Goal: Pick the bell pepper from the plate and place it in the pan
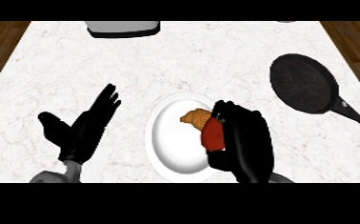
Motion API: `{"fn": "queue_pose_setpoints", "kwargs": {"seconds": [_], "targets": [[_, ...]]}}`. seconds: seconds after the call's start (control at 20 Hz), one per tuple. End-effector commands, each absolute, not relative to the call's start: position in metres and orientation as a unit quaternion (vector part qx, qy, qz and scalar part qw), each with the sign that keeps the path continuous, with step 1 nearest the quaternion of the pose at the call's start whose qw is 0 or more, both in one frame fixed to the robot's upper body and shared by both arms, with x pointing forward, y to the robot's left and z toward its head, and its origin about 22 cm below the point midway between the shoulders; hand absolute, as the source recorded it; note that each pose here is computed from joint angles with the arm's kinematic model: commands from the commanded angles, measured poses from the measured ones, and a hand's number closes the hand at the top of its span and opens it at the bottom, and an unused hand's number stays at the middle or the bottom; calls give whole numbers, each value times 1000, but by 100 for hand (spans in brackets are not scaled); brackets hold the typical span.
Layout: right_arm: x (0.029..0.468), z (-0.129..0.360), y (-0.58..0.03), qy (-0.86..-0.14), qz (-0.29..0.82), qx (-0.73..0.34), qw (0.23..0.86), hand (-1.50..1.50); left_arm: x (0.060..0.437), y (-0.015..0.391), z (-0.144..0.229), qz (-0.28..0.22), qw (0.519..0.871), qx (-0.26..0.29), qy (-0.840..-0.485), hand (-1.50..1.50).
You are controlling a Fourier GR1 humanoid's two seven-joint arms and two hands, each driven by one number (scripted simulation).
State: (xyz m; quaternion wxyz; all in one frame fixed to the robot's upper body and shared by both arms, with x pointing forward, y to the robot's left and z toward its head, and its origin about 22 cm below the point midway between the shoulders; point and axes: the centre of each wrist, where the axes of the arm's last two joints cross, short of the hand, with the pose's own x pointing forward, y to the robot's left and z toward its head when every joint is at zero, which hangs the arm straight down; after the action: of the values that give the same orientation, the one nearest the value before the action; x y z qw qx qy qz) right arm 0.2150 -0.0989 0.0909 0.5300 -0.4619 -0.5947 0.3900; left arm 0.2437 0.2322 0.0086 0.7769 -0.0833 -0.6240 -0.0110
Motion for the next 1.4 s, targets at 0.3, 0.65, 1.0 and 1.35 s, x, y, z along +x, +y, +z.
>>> {"fn": "queue_pose_setpoints", "kwargs": {"seconds": [0.3,0.65,1.0,1.35], "targets": [[186,120,-177,-675,169,-403,595,150,242,227,8,-29,775,-100,-623,0],[226,75,-251,-646,180,-473,571,150,254,229,8,-35,770,-103,-629,0],[276,22,-294,-633,159,-521,550,150,258,216,24,-49,762,-111,-636,0],[339,24,-334,-620,74,-582,521,150,264,214,30,-50,760,-108,-639,0]]}}
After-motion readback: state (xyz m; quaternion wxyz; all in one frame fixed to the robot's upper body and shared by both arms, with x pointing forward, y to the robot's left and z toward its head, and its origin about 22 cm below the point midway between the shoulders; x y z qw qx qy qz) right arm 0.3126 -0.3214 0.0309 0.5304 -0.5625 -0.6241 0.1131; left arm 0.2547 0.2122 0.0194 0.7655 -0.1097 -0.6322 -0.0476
